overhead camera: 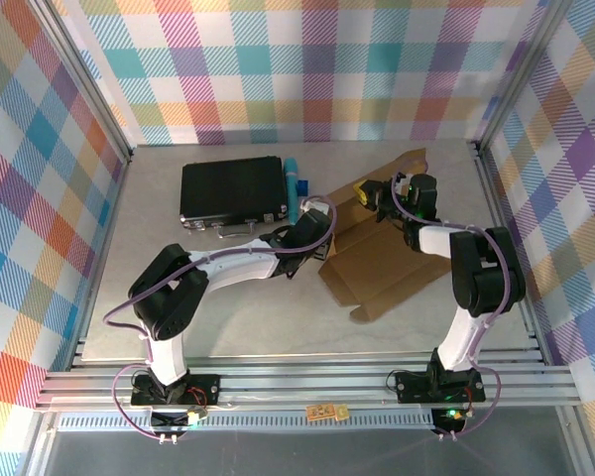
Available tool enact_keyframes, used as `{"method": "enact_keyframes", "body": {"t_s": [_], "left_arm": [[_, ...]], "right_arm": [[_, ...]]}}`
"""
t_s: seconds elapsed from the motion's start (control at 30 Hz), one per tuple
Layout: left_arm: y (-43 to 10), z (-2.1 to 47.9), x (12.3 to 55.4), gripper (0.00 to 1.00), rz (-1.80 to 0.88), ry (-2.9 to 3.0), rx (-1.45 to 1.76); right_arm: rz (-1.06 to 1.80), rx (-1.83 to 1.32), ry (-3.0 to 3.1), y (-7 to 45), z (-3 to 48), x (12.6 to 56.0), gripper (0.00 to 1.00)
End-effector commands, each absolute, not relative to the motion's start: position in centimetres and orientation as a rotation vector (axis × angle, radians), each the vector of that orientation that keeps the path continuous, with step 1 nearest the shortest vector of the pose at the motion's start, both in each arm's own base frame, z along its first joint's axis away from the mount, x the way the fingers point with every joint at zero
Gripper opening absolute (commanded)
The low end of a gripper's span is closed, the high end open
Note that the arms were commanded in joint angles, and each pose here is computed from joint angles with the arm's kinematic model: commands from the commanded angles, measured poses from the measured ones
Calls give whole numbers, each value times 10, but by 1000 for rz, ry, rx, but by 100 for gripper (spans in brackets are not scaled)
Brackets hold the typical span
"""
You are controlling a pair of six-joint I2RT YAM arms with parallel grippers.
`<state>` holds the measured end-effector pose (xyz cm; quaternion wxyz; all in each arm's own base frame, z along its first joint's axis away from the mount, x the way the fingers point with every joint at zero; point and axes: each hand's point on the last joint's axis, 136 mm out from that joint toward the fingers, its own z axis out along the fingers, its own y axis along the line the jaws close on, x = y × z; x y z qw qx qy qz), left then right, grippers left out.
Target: Fold the paper box
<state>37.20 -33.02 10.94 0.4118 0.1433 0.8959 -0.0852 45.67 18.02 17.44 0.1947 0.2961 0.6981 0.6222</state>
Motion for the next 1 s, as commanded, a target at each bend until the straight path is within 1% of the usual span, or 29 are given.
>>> {"method": "enact_keyframes", "body": {"t_s": [0.0, 0.2, 0.37, 0.63, 0.7, 0.77, 0.97], "left_arm": [[-321, 114, 379, 45, -130, 2224, 284], [-324, 110, 369, 46, -117, 2220, 292], [-325, 104, 366, 46, -65, 2224, 294], [-316, 88, 369, 43, 169, 2243, 289], [-312, 85, 370, 39, 210, 2241, 272], [-309, 83, 371, 32, 238, 2236, 258], [-308, 85, 377, 5, 263, 2208, 235]], "right_arm": [[1790, 745, 1900, 184, 195, 441, 0], [1795, 741, 1907, 181, 187, 422, 0], [1784, 762, 1918, 180, 181, 417, 0], [1760, 792, 1922, 178, 182, 419, 0], [1760, 792, 1923, 178, 183, 420, 0], [1759, 792, 1924, 178, 186, 420, 0], [1748, 805, 1945, 178, 184, 420, 0]]}}
